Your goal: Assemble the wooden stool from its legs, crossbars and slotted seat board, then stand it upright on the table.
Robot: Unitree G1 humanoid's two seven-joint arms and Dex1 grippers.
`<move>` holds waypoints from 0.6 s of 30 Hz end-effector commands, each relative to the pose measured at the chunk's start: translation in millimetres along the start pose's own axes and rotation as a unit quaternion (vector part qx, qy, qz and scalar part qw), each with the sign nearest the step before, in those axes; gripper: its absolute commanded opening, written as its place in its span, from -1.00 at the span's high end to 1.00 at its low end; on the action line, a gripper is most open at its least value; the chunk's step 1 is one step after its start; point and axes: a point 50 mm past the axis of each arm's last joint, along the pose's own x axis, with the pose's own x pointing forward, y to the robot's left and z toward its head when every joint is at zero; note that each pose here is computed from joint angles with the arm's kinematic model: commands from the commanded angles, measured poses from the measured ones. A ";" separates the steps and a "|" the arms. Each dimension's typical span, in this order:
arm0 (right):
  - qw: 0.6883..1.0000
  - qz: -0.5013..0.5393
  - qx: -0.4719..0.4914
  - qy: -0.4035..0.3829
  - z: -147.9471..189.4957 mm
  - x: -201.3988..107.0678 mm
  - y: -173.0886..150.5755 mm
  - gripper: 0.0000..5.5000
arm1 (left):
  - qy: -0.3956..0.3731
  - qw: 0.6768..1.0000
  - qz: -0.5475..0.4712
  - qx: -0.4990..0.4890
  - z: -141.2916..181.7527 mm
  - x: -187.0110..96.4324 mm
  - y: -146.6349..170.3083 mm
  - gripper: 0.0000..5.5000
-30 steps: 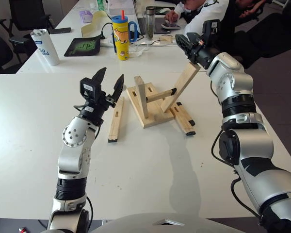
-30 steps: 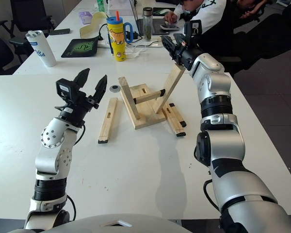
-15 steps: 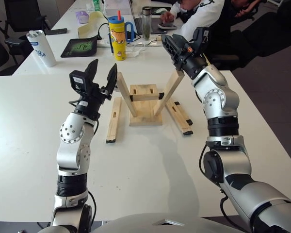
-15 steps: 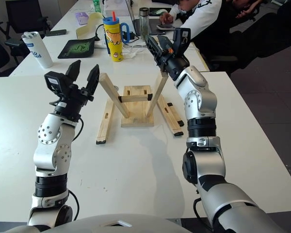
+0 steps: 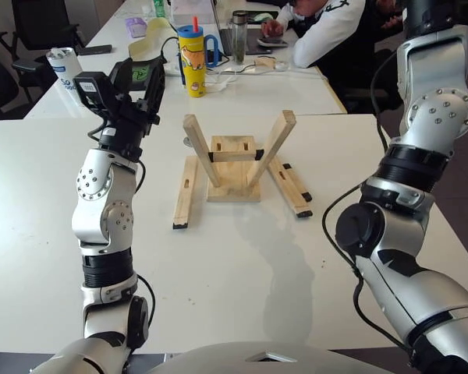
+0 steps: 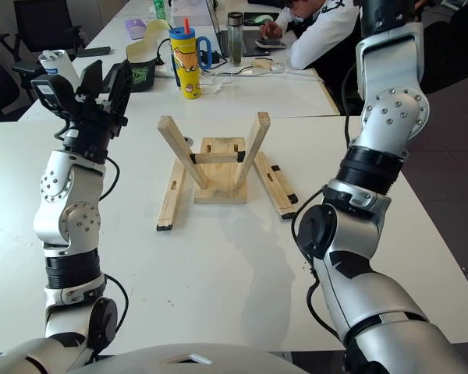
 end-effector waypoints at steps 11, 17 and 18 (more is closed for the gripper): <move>0.850 -0.222 -0.126 0.460 -165.6 -164.5 -72.0 0.08 | 0.300 0.946 0.052 -0.107 -114.0 -23.3 -21.2 -0.10; 0.886 -0.214 -0.136 0.388 -148.4 -140.9 -71.4 0.08 | 0.292 0.949 0.065 -0.099 -111.1 -25.3 -16.7 -0.10; 0.892 -0.220 -0.154 0.364 -139.6 -134.5 -74.5 0.08 | 0.292 0.949 0.065 -0.099 -111.0 -25.5 -17.2 -0.10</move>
